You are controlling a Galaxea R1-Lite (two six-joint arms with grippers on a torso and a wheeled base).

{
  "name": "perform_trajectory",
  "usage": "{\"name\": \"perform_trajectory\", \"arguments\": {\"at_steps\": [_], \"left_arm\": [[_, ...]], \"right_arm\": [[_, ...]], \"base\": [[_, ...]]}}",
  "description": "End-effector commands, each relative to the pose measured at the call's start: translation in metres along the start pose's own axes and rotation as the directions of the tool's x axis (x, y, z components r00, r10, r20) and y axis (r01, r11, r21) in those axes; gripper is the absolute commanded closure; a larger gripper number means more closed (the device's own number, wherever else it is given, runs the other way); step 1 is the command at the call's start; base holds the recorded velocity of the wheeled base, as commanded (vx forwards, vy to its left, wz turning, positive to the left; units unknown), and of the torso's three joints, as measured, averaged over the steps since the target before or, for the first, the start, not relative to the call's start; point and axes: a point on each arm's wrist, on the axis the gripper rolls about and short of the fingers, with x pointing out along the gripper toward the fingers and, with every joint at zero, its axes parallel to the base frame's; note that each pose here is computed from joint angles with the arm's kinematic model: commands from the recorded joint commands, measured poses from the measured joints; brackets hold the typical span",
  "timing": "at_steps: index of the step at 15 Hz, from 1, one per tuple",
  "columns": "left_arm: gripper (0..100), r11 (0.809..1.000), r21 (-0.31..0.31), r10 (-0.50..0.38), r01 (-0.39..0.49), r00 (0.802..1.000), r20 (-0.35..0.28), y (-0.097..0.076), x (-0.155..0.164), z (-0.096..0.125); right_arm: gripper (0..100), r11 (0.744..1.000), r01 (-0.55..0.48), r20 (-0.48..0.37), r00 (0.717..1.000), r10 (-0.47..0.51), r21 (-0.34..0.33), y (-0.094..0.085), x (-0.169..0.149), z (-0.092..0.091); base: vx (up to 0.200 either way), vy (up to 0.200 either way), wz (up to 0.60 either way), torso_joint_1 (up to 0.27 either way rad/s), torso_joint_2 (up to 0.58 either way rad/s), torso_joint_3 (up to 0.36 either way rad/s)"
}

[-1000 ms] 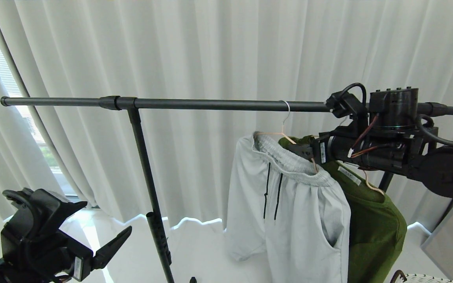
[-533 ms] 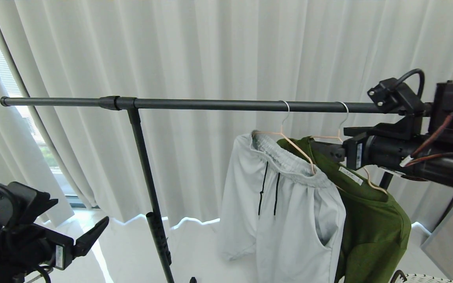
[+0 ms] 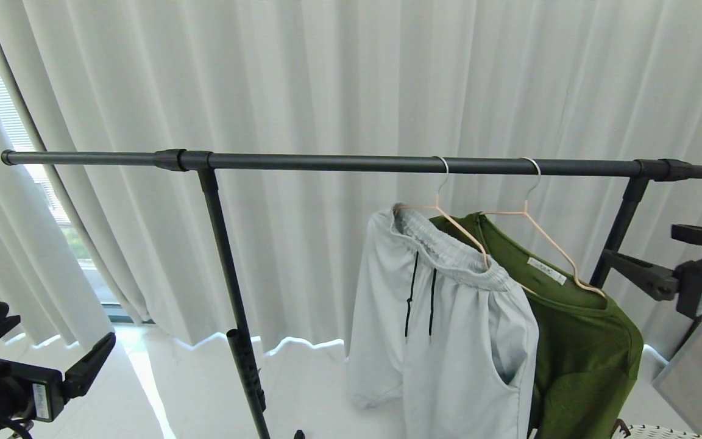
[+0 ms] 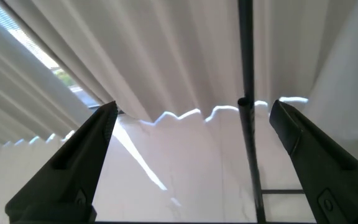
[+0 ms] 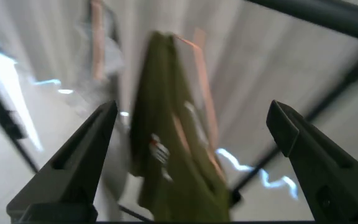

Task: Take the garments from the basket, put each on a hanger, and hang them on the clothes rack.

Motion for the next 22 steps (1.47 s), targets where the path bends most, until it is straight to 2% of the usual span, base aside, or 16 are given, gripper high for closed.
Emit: {"name": "perform_trajectory", "arguments": {"at_steps": [1, 4, 6, 9, 12, 14, 16, 17, 18, 20, 21, 22], "left_arm": [[0, 0.999, 0.006, 0.037, -0.037, 0.998, 0.043, -0.002, -0.015, -0.001], [0, 0.998, 0.016, 0.061, -0.063, 0.994, 0.092, -0.009, -0.037, -0.011], [0, 0.997, 0.020, 0.074, -0.077, 0.990, 0.124, -0.011, -0.052, -0.012], [0, 0.996, 0.023, 0.084, -0.089, 0.985, 0.152, -0.021, -0.081, -0.025], [0, 0.994, 0.030, 0.097, -0.103, 0.980, 0.172, -0.037, -0.110, -0.052], [0, 0.987, 0.017, 0.158, -0.163, 0.976, 0.152, -0.044, -0.121, -0.071], [0, 0.951, -0.054, 0.309, -0.305, 0.947, 0.083, -0.041, -0.121, -0.071], [0, 0.929, -0.095, 0.363, -0.357, 0.930, 0.059, -0.039, -0.121, -0.072], [0, 0.918, -0.113, 0.387, -0.380, 0.921, 0.049, -0.039, -0.122, -0.072], [0, 0.910, -0.165, 0.392, -0.380, 0.919, 0.045, -0.039, -0.122, -0.072], [0, 0.914, -0.151, 0.387, -0.376, 0.921, 0.048, -0.039, -0.122, -0.072], [0, 0.930, -0.147, 0.349, -0.338, 0.935, 0.059, -0.039, -0.121, -0.072]], "right_arm": [[0, 0.993, 0.114, 0.038, 0.993, -0.114, 0.001, -0.011, -0.036, -0.012], [0, 0.974, 0.224, 0.025, 0.974, -0.224, -0.014, -0.016, -0.061, -0.034], [0, 0.951, 0.308, 0.017, 0.951, -0.307, -0.036, -0.016, -0.078, -0.051], [0, 0.939, 0.341, 0.036, 0.940, -0.340, -0.042, -0.004, -0.103, -0.073], [0, 0.940, 0.338, 0.022, 0.941, -0.338, -0.041, 0.010, -0.131, -0.090], [0, 0.940, 0.339, 0.027, 0.941, -0.338, -0.042, 0.017, -0.144, -0.100], [0, 0.938, 0.345, 0.056, 0.938, -0.342, -0.041, 0.025, -0.158, -0.111], [0, 0.937, 0.347, 0.068, 0.937, -0.344, -0.040, 0.027, -0.163, -0.115], [0, 0.936, 0.348, 0.083, 0.935, -0.344, -0.041, 0.029, -0.166, -0.117], [0, 0.936, 0.351, 0.095, 0.933, -0.346, -0.039, 0.032, -0.170, -0.126], [0, 0.936, 0.351, 0.097, 0.933, -0.346, -0.040, 0.034, -0.171, -0.133], [0, 0.936, 0.351, 0.089, 0.934, -0.347, -0.039, 0.034, -0.170, -0.137]], "base": [[0.000, 0.000, 0.00, 0.000, 0.00, 0.000], [0.000, 0.000, 0.00, 0.000, 0.00, 0.000], [0.000, 0.000, 0.00, 0.000, 0.00, 0.000], [0.000, 0.000, 0.00, 0.000, 0.00, 0.000], [0.000, 0.000, 0.00, 0.000, 0.00, 0.000], [0.000, 0.000, 0.00, 0.000, 0.00, 0.000], [0.000, 0.000, 0.00, 0.000, 0.00, 0.000], [0.000, 0.000, 0.00, 0.000, 0.00, 0.000], [0.000, 0.000, 0.00, 0.000, 0.00, 0.000], [0.000, 0.000, 0.00, 0.000, 0.00, 0.000], [0.000, 0.000, 0.00, 0.000, 0.00, 0.000], [0.000, 0.000, 0.00, 0.000, 0.00, 0.000]]}}
